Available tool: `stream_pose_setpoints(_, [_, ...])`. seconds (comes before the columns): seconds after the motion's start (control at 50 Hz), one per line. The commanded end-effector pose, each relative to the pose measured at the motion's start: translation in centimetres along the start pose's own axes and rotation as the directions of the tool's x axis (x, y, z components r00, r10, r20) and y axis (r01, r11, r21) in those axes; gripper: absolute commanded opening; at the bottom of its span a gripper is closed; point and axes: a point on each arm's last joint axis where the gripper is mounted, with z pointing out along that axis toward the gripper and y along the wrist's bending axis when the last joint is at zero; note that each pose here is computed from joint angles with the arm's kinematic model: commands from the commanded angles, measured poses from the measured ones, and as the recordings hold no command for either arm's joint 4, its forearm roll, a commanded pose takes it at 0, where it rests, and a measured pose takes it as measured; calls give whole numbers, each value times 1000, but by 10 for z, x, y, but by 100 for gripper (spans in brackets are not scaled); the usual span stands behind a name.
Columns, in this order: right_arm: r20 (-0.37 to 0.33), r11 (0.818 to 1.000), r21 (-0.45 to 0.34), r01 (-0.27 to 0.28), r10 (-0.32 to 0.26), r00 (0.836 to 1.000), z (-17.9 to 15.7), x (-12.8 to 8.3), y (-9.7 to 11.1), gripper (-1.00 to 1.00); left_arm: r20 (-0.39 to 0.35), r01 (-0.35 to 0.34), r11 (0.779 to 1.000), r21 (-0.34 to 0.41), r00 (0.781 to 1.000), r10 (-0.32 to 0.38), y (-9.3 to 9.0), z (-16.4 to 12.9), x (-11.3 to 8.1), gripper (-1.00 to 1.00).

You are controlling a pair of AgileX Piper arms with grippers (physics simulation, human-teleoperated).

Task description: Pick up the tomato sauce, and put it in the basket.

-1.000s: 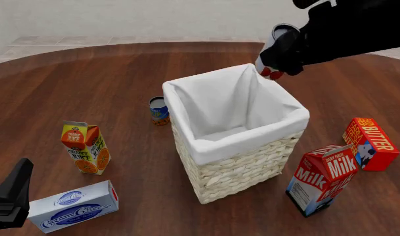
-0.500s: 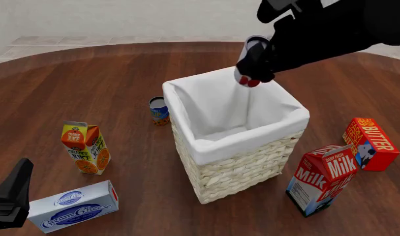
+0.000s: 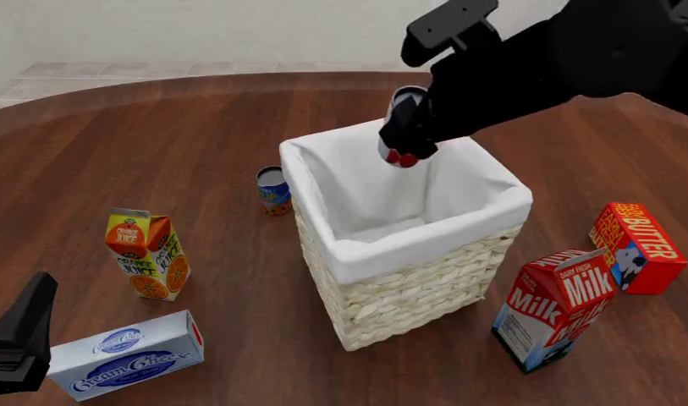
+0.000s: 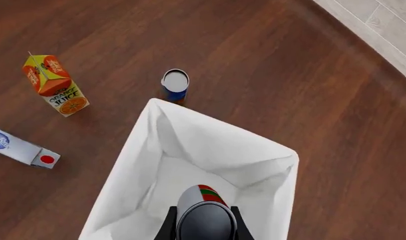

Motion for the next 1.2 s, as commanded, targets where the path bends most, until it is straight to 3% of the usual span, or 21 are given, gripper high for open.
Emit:
stream_pose_setpoints(0.02, [-19,999,-15,-31,31,999,16,2,5,-100,0,0,1000,0,1000,0,0,0,0,100])
stream_pose_setpoints(0.34, [-44,999,-32,-26,24,999,36,3,11,-100,0,0,1000,0,1000,0,0,0,0,100])
stream_pose_setpoints(1.2, [-150,998,-33,-45,40,988,86,35,10,-100,0,0,1000,0,1000,0,0,0,0,100])
